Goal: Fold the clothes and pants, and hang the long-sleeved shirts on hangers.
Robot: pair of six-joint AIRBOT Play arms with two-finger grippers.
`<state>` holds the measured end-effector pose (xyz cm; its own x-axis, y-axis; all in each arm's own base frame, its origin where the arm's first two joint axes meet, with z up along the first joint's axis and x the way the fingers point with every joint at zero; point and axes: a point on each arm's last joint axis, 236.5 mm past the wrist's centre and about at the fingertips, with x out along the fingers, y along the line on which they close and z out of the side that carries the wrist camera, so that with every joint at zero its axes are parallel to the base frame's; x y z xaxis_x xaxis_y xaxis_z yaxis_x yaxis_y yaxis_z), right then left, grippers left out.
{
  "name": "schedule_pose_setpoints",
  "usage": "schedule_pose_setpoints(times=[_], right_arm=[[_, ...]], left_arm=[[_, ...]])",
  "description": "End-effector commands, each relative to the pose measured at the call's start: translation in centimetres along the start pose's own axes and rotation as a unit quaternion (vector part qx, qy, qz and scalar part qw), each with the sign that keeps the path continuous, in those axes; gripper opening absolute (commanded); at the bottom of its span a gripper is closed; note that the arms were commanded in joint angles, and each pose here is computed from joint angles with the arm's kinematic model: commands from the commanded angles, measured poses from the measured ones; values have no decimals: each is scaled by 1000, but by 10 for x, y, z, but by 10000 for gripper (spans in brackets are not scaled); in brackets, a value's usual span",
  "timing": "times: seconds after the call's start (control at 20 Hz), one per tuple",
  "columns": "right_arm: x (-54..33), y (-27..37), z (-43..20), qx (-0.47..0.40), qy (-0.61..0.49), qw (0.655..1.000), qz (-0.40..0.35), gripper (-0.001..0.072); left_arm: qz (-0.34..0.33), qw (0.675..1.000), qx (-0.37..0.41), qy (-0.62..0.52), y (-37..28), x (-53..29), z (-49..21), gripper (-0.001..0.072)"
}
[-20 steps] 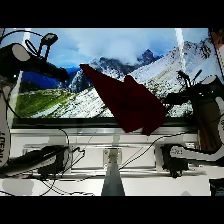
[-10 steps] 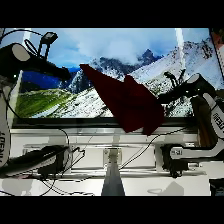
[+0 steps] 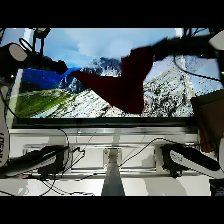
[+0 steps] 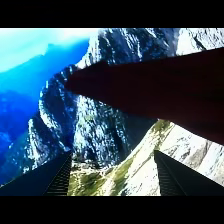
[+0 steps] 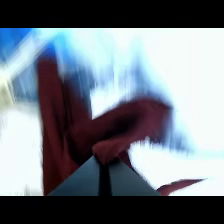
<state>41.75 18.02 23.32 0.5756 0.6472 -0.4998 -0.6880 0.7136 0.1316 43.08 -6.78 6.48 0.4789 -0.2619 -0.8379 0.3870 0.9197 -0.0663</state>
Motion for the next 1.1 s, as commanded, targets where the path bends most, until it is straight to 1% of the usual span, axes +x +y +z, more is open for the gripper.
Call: schedule_pose_setpoints(times=[0.0,0.1,0.25,0.4,0.55,0.7,0.85,0.9,1.05], right_arm=[[-114,63,149,-62,-239,968,-42,12],[-167,79,182,-90,-306,945,-69,13],[-206,72,193,-103,-326,931,-128,12],[-220,36,190,-102,-310,920,-216,12],[-217,5,181,-90,-284,916,-270,12],[-196,-11,168,-87,-245,925,-277,13],[-164,-24,145,-72,-186,943,-266,12],[-154,-28,136,-67,-166,949,-261,13],[-134,-35,118,-55,-124,958,-252,13]], left_arm=[[2,999,-25,-24,6,-13,8,579],[2,999,-31,-43,6,-27,14,579],[-5,997,-30,-69,-4,-51,22,579],[-58,995,-45,-69,-33,-61,21,579],[-123,989,-67,-42,-64,-47,9,578],[-170,982,-87,15,-96,0,-23,579],[-263,951,-132,98,-163,48,-64,579],[-286,940,-135,124,-185,61,-74,579],[-336,922,-81,177,-247,95,-103,580]])
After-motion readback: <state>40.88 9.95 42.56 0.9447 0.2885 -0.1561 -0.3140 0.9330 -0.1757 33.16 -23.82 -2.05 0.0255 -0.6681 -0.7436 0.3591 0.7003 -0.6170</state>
